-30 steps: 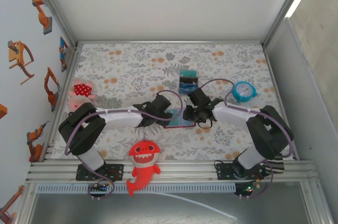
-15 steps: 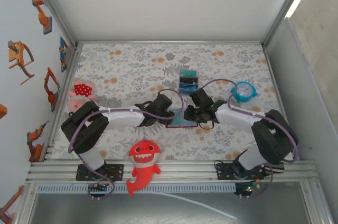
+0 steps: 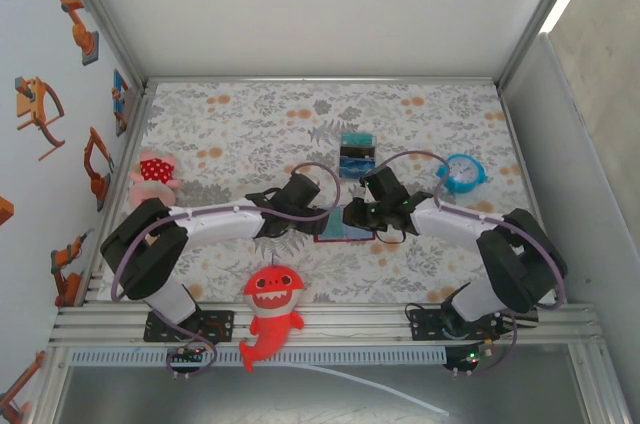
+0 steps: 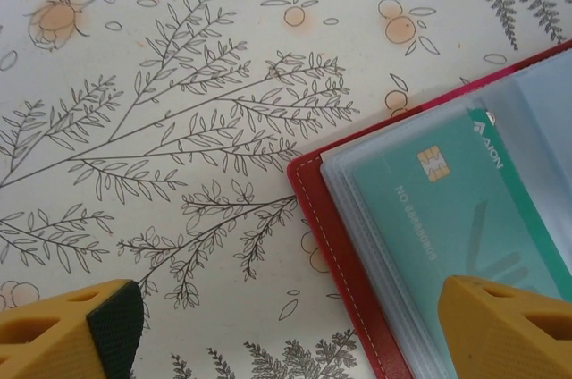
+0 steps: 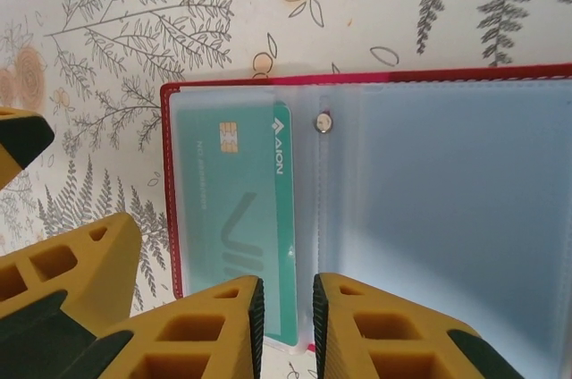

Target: Take the credit cards out of the card holder

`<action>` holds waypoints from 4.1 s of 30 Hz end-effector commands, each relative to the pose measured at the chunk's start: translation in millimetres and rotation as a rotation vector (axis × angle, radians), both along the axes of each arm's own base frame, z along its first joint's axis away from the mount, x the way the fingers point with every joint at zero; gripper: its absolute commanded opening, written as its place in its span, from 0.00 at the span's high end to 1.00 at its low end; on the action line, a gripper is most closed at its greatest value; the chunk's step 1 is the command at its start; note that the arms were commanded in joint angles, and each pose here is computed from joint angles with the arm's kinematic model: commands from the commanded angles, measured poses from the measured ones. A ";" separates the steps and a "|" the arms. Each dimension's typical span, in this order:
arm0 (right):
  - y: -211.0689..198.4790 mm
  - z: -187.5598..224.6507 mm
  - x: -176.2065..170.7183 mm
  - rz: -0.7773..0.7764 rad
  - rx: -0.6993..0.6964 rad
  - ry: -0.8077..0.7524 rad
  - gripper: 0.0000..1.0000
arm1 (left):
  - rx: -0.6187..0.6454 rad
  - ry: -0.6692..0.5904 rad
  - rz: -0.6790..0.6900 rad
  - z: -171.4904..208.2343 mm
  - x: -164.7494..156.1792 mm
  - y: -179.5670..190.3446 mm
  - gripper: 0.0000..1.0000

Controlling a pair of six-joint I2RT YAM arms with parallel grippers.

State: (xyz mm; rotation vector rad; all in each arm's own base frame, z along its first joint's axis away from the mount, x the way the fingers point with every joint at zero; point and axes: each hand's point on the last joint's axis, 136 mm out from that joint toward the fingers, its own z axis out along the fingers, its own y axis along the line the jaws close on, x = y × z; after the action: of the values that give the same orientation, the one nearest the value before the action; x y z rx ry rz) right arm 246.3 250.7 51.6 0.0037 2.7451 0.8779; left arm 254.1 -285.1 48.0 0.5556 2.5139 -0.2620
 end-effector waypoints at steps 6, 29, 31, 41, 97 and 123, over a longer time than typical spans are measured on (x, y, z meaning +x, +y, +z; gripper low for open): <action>5.9 -10.7 -3.8 0.050 0.025 0.037 0.77 | 0.038 0.069 0.006 -19.9 -7.1 4.0 0.14; 9.2 -30.5 -4.2 0.053 0.058 0.088 0.79 | 0.116 0.103 0.002 -32.6 -9.9 11.8 0.18; 10.0 -31.0 -4.8 0.054 0.065 0.089 0.80 | 0.112 0.101 0.000 -31.7 -9.5 10.9 0.18; 17.1 -30.1 -5.5 0.050 0.137 0.085 0.81 | 0.101 0.110 -0.009 -32.9 -11.0 7.5 0.18; -9.0 -13.3 -1.4 -0.005 0.032 0.030 0.79 | 0.066 -0.031 0.023 4.0 16.9 2.7 0.00; 1.4 -13.7 0.3 -0.031 0.132 0.057 0.78 | 0.214 0.062 -0.007 -38.2 -0.5 18.6 0.00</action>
State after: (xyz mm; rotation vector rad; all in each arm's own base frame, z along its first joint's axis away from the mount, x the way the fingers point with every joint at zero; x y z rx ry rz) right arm 242.5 248.4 33.1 0.0851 2.7412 1.0333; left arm 268.3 -286.5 29.4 0.5975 2.5501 -0.1138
